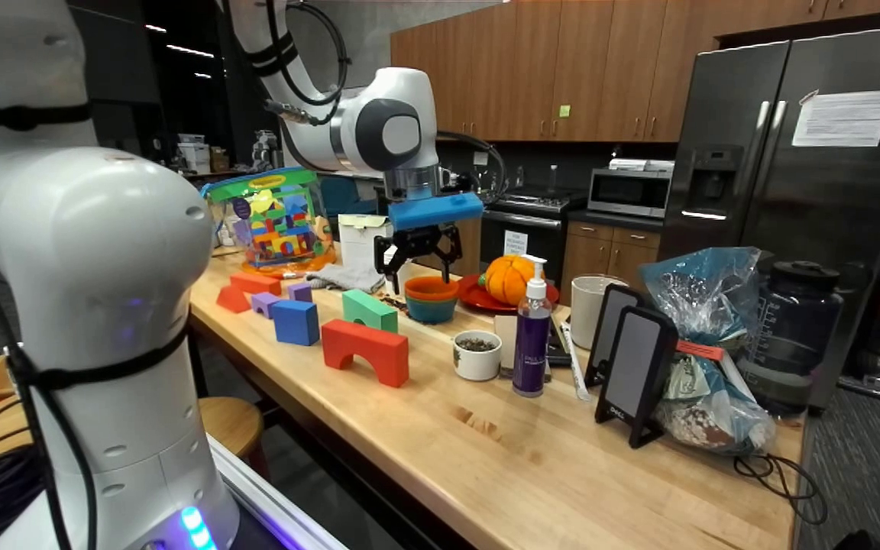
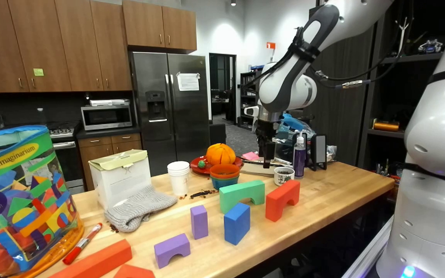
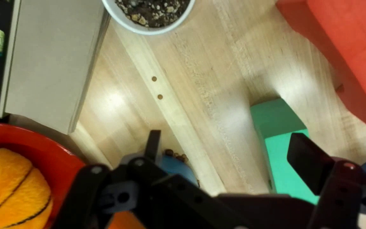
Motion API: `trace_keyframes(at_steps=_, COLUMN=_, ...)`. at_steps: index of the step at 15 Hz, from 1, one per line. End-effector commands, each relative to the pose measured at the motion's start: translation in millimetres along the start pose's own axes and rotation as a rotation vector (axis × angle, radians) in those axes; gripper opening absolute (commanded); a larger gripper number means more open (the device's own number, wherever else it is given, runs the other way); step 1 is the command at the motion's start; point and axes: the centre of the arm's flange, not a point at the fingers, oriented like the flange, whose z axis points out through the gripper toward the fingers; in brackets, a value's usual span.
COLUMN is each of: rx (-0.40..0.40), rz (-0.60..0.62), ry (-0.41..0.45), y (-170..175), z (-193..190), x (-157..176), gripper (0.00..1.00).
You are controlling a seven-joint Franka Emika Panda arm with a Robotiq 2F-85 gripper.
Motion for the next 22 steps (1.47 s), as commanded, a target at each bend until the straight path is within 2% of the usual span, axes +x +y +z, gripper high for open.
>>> trace_keyframes(at_steps=1, rx=0.062, rz=-0.163, ry=-0.009, y=8, z=1, x=-11, gripper=1.00)
trace_keyframes(at_steps=2, rx=0.056, rz=-0.146, ry=0.002, y=6, z=2, x=-12, gripper=1.00)
trace_keyframes(at_steps=3, rx=0.008, rz=-0.067, ry=0.030, y=3, z=4, x=-11, gripper=1.00)
trace_keyframes(at_steps=4, rx=0.037, rz=-0.104, ry=0.005, y=2, z=3, x=-8, gripper=1.00)
trace_keyframes(at_steps=19, rx=0.018, rz=-0.079, ry=0.020, y=3, z=2, x=-9, gripper=1.00)
trace_keyframes(at_steps=22, rx=0.011, rz=-0.095, ry=-0.001, y=11, z=-7, x=1, gripper=1.00)
